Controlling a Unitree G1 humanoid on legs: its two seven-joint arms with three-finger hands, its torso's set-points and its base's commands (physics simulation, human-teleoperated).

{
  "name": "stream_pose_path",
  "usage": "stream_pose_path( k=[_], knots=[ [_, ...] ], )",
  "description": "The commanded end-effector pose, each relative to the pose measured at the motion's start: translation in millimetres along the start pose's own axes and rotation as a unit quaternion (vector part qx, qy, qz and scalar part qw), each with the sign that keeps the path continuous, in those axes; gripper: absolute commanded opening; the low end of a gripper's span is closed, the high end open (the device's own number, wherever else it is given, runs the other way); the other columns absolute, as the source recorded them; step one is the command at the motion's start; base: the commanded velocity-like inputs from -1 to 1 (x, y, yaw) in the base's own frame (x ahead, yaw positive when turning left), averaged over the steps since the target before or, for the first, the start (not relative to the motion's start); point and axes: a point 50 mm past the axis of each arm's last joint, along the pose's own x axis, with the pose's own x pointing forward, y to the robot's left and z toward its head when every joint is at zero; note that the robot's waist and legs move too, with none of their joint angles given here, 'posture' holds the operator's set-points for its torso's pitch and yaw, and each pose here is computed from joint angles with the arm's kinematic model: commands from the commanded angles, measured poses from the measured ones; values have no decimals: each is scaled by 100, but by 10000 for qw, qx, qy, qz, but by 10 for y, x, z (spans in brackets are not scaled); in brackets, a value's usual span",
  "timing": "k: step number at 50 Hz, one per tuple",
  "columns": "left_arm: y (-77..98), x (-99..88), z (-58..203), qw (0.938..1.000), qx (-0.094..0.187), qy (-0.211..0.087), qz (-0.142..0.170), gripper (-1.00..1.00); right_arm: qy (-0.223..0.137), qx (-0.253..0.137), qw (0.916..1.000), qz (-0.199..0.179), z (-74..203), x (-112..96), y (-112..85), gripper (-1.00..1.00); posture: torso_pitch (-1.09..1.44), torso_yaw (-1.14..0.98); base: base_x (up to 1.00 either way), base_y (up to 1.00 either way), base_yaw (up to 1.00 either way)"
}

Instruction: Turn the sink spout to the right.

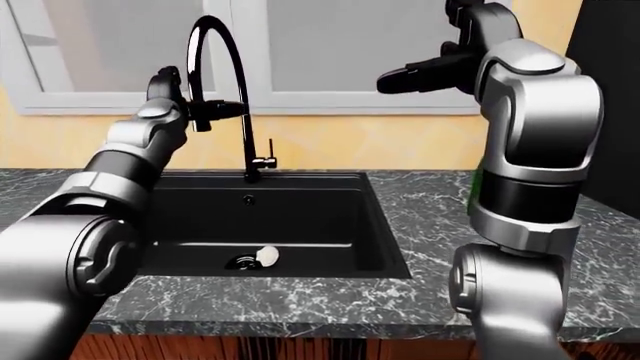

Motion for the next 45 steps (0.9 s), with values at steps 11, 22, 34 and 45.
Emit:
stream_pose_path(
  k=[11,22,34,45],
  knots=[
    [-114,-63,266,9985,-52,-533,-132,100,-370,-43,9993,-74,159,-64,-38,100,-65,0,0,0,0],
    [-223,-87,255,9982,10,-552,-249,100,-366,-34,9993,-85,151,-75,-49,100,-65,0,0,0,0],
    [-362,-128,274,9976,67,-568,-389,100,-364,-53,9993,-87,178,-81,-51,100,-65,0,0,0,0],
    [-471,-166,291,9969,89,-590,-515,100,-377,-60,9992,-84,185,-85,-46,100,-65,0,0,0,0]
  ],
)
